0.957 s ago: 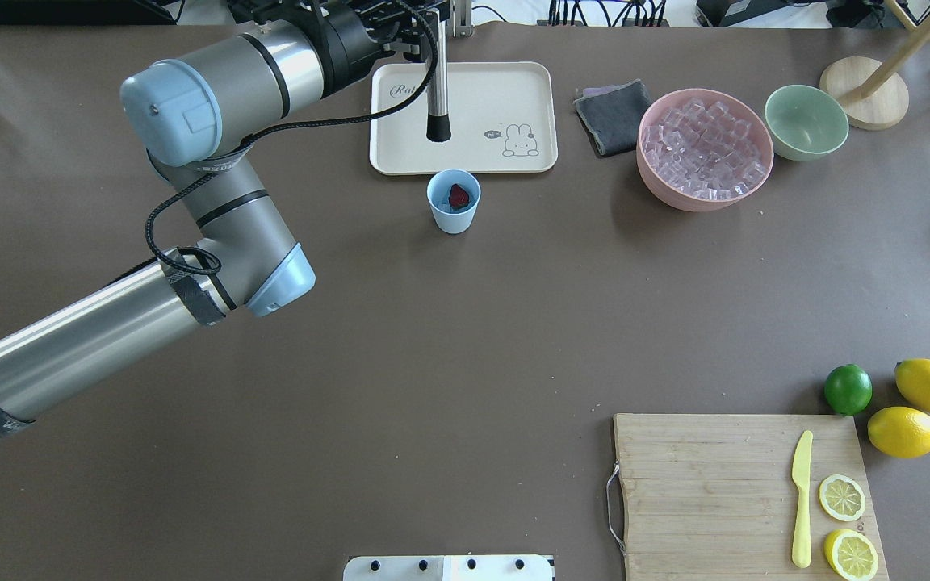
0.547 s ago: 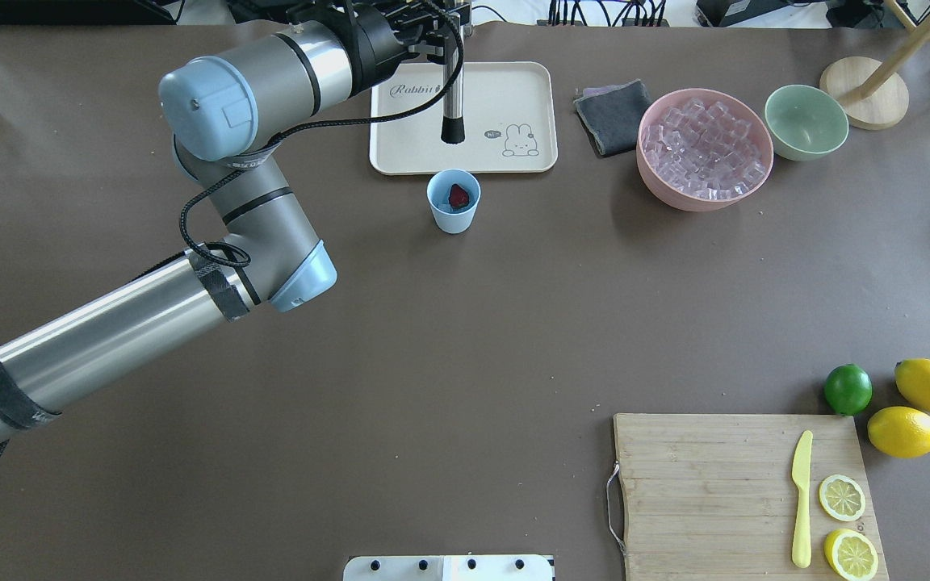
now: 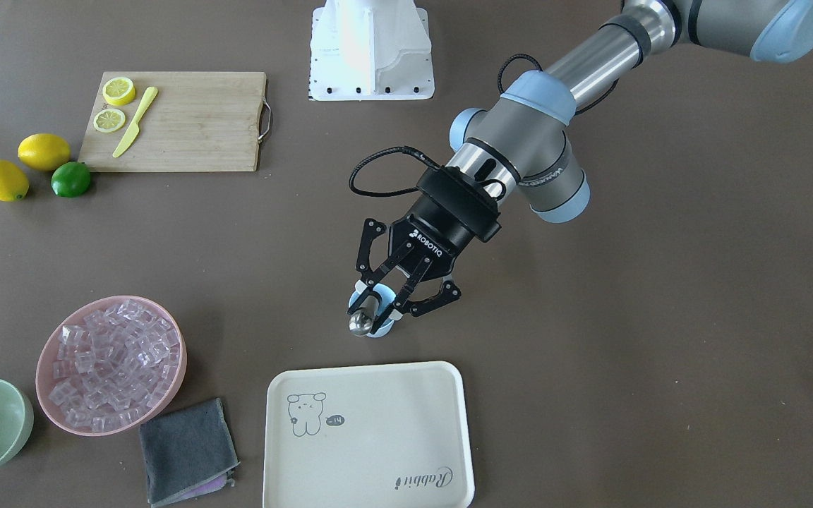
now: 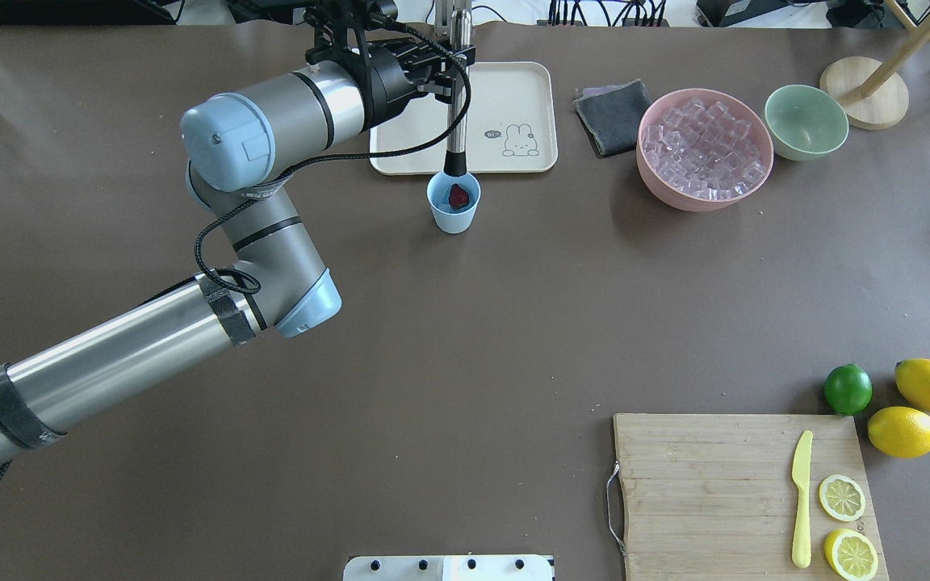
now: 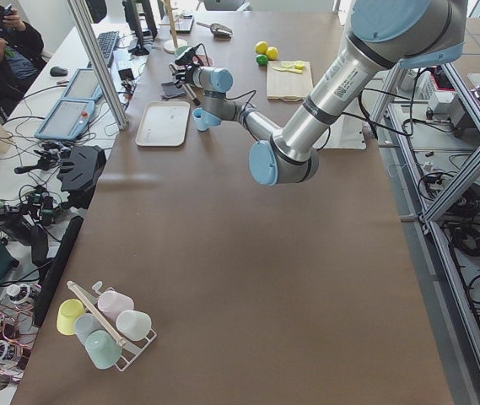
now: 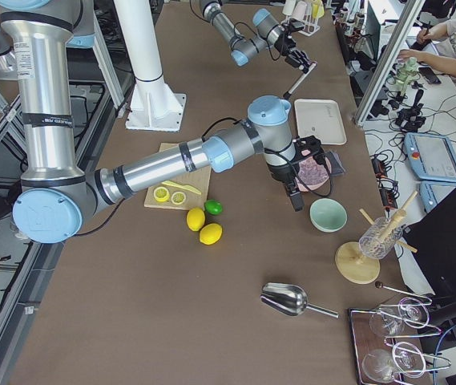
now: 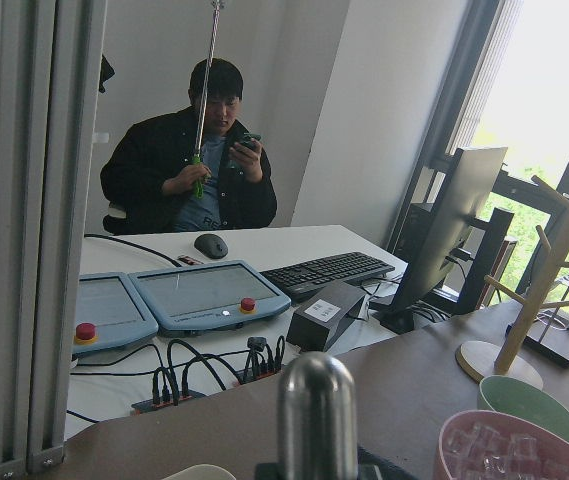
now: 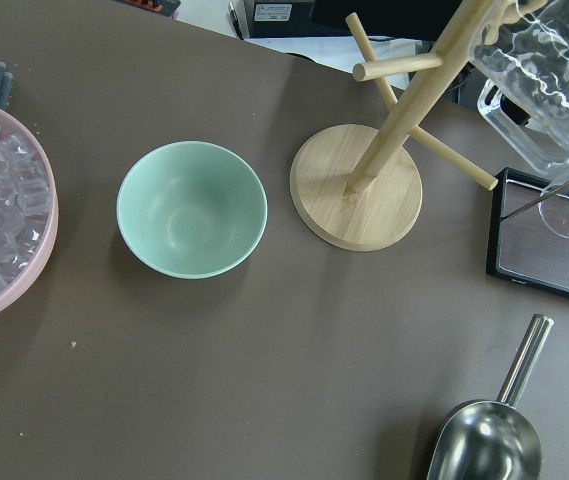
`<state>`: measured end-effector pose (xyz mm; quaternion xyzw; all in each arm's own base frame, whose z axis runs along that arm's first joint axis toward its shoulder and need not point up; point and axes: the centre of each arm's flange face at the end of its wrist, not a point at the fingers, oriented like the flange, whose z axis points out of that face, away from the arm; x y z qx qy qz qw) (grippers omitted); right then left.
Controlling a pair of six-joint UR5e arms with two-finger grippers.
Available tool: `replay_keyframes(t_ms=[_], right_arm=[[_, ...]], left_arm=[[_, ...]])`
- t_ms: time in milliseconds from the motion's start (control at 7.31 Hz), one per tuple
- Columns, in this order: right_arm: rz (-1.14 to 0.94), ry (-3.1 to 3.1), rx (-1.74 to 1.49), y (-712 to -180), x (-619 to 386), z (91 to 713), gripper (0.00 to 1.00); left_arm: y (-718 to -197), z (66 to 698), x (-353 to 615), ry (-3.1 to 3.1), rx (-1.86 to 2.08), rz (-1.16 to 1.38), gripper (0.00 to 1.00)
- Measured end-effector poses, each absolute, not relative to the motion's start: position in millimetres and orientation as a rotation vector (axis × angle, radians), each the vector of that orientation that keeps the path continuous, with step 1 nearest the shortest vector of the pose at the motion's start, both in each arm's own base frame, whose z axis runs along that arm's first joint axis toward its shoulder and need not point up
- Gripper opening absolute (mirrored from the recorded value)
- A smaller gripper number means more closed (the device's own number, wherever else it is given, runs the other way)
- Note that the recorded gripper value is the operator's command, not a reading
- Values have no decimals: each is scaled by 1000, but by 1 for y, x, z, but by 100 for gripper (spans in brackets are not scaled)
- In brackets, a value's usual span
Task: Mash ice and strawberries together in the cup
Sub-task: 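Lower the pestle into the cup onto the ice and strawberry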
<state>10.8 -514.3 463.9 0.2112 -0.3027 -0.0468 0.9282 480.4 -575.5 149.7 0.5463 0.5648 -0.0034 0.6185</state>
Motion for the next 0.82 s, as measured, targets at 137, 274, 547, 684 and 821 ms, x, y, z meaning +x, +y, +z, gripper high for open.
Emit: replay_keyframes(t_ms=[137, 274, 547, 684, 821], right_arm=[[-95, -620, 431, -512, 11, 466, 100], [-94, -619, 430, -509, 12, 467, 100], [-92, -618, 431, -503, 14, 468, 100], [-90, -617, 429, -500, 16, 469, 100], [-89, -617, 428, -496, 17, 470, 100]], left_arm=[[-571, 151, 486, 1304, 1250, -2, 0], [-569, 152, 489, 1305, 1244, 2, 0], [-570, 156, 492, 1298, 1235, 5, 0], [-572, 158, 494, 1291, 1230, 5, 0], [-574, 160, 496, 1283, 1224, 6, 0]])
